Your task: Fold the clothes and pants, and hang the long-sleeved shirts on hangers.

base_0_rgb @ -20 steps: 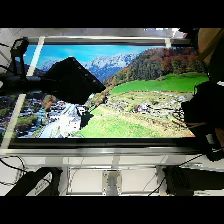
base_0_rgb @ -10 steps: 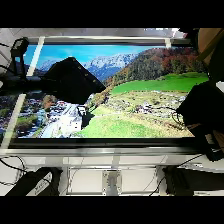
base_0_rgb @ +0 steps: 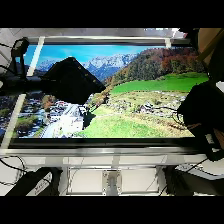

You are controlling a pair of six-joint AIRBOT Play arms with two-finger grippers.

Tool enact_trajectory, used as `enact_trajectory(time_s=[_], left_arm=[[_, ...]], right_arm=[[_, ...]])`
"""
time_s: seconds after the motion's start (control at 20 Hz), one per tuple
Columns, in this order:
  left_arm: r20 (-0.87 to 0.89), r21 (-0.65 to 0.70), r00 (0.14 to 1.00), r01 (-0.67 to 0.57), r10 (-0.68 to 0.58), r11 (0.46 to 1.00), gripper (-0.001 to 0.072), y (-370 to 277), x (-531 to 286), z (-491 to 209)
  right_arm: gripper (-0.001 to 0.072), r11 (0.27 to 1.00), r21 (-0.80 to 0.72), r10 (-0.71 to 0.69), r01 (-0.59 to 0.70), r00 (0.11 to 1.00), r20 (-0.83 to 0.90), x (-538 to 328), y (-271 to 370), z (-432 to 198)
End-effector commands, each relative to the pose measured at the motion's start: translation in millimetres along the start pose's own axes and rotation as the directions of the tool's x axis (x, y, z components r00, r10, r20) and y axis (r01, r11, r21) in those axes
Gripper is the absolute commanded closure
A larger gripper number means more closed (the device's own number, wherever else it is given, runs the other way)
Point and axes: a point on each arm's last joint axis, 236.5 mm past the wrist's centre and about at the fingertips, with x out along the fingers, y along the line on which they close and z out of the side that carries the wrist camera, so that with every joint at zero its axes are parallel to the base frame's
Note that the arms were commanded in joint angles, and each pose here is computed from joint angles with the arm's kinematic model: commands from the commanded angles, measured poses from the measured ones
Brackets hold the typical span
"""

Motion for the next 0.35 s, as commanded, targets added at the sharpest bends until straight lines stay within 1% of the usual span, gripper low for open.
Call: enact_trajectory(time_s=[0.0, 0.15, 0.3], left_arm=[[-0.002, 0.0, 1.0, 0.0, 0.0, 1.0, 0.0686, 0, 0, 0], [-0.002, 0.0, 1.0, 0.0, 0.0, 1.0, 0.0687, 0, 0, 0], [-0.002, 0.0, 1.0, 0.0, 0.0, 1.0, 0.0687, 0, 0, 0]], right_arm=[[0.0705, 0.951, -0.209, 0.219, -0.229, 0.973, -0.069, 9, 100, -26], [0.0704, 0.934, -0.258, 0.211, -0.249, 0.963, -0.167, 25, 118, -51], [0.0705, 0.931, -0.29, 0.161, -0.223, 0.962, -0.221, 38, 120, -65]])
